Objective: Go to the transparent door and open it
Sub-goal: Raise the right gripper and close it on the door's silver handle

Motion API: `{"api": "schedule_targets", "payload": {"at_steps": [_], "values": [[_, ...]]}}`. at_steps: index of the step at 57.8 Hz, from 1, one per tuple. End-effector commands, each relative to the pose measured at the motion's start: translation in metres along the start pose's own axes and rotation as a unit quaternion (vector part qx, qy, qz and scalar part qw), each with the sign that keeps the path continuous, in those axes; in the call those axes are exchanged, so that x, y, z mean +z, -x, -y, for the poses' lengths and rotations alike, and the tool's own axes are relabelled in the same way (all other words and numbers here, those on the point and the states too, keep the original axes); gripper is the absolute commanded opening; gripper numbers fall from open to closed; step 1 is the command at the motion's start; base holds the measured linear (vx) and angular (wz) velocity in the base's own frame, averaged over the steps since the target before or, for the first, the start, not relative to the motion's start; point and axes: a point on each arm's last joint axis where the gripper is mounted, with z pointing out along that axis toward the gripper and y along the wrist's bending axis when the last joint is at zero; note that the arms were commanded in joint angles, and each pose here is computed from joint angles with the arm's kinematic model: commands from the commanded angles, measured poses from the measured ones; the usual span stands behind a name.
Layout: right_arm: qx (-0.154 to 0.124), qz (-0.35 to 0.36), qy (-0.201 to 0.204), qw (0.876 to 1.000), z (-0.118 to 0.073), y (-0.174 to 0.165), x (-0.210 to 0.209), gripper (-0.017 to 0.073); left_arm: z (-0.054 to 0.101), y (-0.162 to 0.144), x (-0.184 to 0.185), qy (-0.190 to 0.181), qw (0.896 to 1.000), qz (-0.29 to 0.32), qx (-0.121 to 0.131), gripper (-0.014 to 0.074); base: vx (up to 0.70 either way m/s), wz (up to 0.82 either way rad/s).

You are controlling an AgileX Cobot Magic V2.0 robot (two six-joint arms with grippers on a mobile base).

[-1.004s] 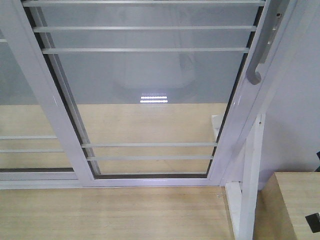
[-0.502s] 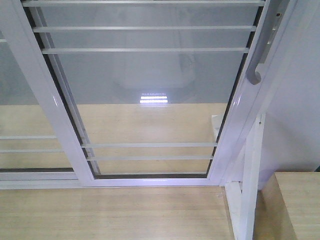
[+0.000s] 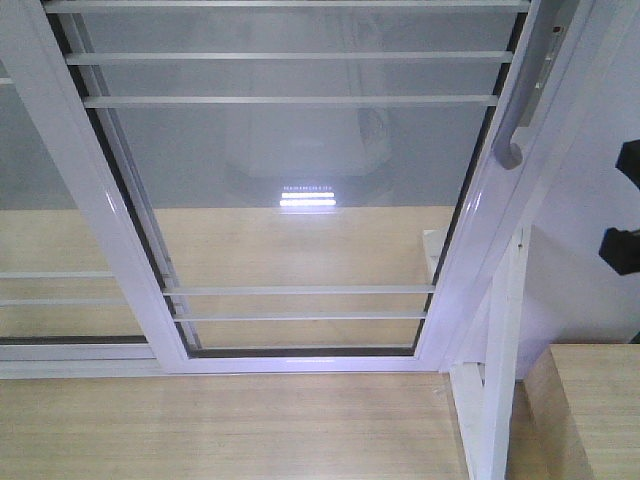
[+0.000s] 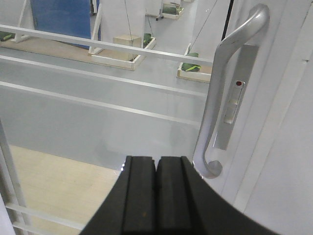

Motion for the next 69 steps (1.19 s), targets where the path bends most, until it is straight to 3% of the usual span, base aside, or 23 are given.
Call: {"api": "schedule_targets", "payload": {"at_steps": [1, 8, 21, 25, 50, 63, 69], "values": [[0.0, 0.075, -0.002, 0.997, 0.001, 0.023, 0.003, 0.0041, -0.001, 0.019, 0.006, 0.009, 0.998, 0.055, -0.001, 0.0053, 0.0, 0.0], [0.005, 0.074, -0.001, 0.997, 0.001, 0.023, 0.005, 0.0133, -0.001, 0.019, 0.009, 0.011, 0.998, 0.058, -0.002, 0.0131, 0.0, 0.0], [0.005, 0.059, 0.0, 0.998, 0.001, 0.02, 0.005, 0.0414, -0.001, 0.019, 0.009, 0.011, 0.998, 0.058, -0.002, 0.0331, 0.0, 0.0], [0.009, 0.059, 0.0, 0.998, 0.001, 0.02, 0.005, 0.0452, -0.001, 0.019, 0.009, 0.011, 0.998, 0.057, -0.002, 0.0364, 0.0, 0.0], [-0.004, 0.096, -0.002, 0.995, 0.001, 0.022, 0.036, 0.0421, -0.002, 0.024, 0.008, 0.016, 0.996, 0.087, -0.001, 0.0376, 0.0, 0.0], [0.006, 0.114, -0.004, 0.993, 0.0, 0.013, 0.08, 0.0421, -0.003, 0.022, 0.014, 0.018, 0.997, 0.082, 0.0, 0.0376, 0.0, 0.0], [0.024, 0.118, -0.036, 0.992, 0.011, 0.003, 0.101, 0.0421, -0.003, 0.021, 0.015, 0.019, 0.997, 0.079, 0.0, 0.0376, 0.0, 0.0]]}}
